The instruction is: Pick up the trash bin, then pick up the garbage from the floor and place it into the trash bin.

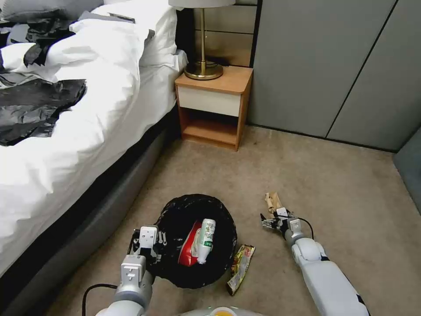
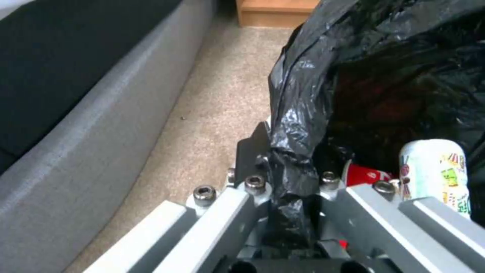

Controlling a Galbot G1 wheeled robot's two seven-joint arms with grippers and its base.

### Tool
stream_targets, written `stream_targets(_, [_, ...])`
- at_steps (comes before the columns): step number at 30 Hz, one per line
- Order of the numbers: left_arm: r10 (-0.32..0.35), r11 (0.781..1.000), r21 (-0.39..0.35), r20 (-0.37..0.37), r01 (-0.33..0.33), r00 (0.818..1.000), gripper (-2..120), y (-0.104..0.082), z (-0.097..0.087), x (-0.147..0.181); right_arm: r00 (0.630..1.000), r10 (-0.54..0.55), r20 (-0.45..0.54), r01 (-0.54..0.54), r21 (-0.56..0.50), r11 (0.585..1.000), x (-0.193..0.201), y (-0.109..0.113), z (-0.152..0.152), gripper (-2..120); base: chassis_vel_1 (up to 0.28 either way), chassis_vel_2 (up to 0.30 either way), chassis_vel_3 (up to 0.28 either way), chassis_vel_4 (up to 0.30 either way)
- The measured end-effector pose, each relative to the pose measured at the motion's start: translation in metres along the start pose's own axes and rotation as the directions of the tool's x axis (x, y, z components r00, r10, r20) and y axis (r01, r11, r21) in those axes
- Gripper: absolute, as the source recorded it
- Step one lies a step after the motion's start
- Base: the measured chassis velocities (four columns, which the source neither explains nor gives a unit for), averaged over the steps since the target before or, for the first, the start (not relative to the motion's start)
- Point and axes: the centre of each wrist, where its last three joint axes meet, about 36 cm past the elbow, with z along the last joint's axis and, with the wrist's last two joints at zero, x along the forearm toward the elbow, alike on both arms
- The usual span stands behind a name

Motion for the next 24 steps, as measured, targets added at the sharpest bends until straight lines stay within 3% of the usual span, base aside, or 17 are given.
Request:
stream_targets(10, [-0.001, 1.000, 0.002, -0.003, 0.001, 1.000, 1, 0.000, 0.001, -0.001, 1.000, 0.012, -0.016, -0.012, -0.008, 1.000, -0.005, -0.007, 0.009, 96, 0.000, 0.000, 0.000, 0.000])
stream_targets(13, [-0.002, 1.000, 0.002, -0.002, 0.002, 1.000, 1, 0.000, 0.001, -0.002, 1.000, 0.014, -0.013, -0.014, -0.008, 1.000, -0.006, -0.009, 0.008, 86, 0.000, 0.000, 0.000, 0.000])
stream_targets(15, [-0.001, 1.000, 0.002, -0.005, 0.001, 1.000, 1, 0.000, 0.002, -0.003, 1.000, 0.020, -0.003, -0.021, -0.006, 1.000, -0.007, -0.014, 0.006, 71, 0.000, 0.000, 0.000, 0.000])
stream_targets(20, [0.000, 1.000, 0.003, -0.006, 0.000, 1.000, 1, 0.000, 0.002, -0.005, 0.999, 0.032, 0.007, -0.032, -0.005, 0.999, -0.006, -0.017, -0.002, 58, 0.000, 0.000, 0.000, 0.000])
stream_targets(23, [0.003, 1.000, 0.004, -0.005, -0.003, 1.000, 1, -0.001, 0.001, -0.006, 0.999, 0.035, 0.018, -0.035, 0.000, 0.999, -0.005, -0.016, -0.003, 40, 0.000, 0.000, 0.000, 0.000])
stream_targets(24, [0.003, 1.000, 0.004, -0.005, -0.003, 1.000, 1, -0.001, 0.001, -0.006, 0.999, 0.035, 0.018, -0.035, 0.000, 0.999, -0.005, -0.016, -0.003, 40, 0.000, 0.000, 0.000, 0.000])
